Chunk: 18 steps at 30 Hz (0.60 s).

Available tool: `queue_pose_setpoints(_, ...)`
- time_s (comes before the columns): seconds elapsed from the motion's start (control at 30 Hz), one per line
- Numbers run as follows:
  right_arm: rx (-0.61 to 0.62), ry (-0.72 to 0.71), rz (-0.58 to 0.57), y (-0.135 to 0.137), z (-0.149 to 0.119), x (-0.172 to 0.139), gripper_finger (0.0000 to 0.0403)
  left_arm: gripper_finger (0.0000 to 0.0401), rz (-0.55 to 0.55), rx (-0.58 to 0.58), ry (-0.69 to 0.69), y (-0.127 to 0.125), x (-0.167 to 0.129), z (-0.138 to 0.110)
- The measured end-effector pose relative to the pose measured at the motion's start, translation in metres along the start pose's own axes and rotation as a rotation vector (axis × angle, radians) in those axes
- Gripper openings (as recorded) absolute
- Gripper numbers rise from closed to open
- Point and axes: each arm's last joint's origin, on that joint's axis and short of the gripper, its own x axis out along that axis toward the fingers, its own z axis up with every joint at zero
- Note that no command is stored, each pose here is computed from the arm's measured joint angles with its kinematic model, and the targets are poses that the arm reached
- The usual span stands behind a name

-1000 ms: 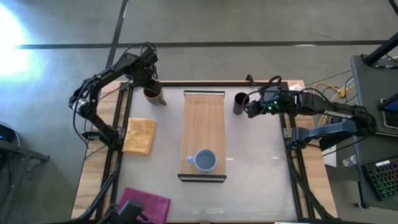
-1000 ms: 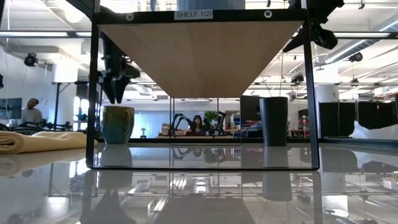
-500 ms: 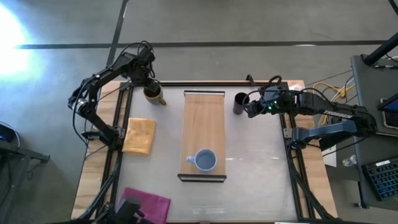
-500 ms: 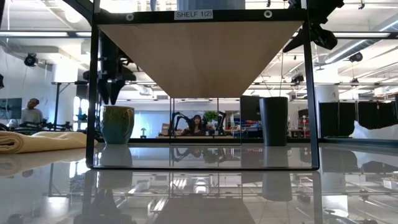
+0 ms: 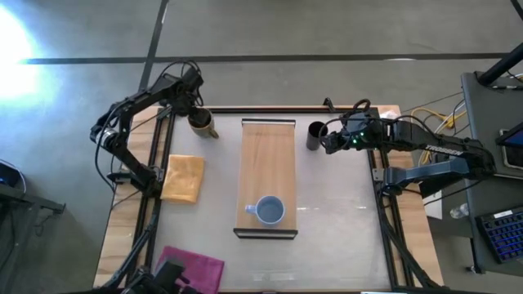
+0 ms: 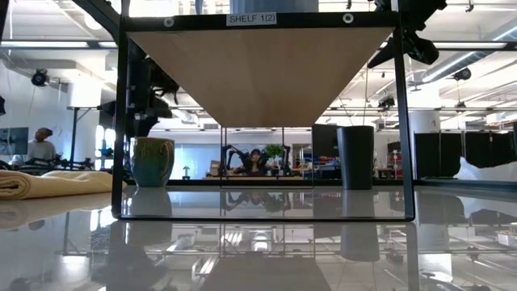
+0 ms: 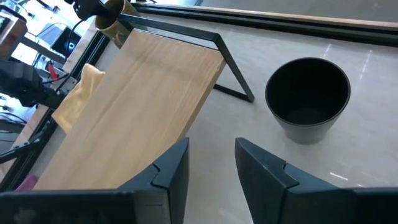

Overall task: Stack small to large cups/mugs on shelf
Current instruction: Put the green cup on the shelf

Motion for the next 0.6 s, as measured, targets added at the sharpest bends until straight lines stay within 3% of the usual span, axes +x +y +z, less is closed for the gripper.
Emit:
queue_pose_setpoints(0.17,0.004,-0.001,-0.001,0.0,0.0,0.0,0.0123,0.0122,-0.053,0.016,-0.03,-0.0026,0.0053,0.0015)
queue_pose_setpoints(0.47,0.008,-0.006,-0.005,-0.0002,0.0002,0.0,0.0123,0.0021,-0.059,0.048,-0.097,-0.003,0.0047,0.0079)
queue_pose_setpoints(0.6,0.008,-0.013,-0.011,-0.0003,0.0004,0.0,0.0123,0.0015,-0.064,0.076,-0.108,-0.0033,0.0041,0.0087)
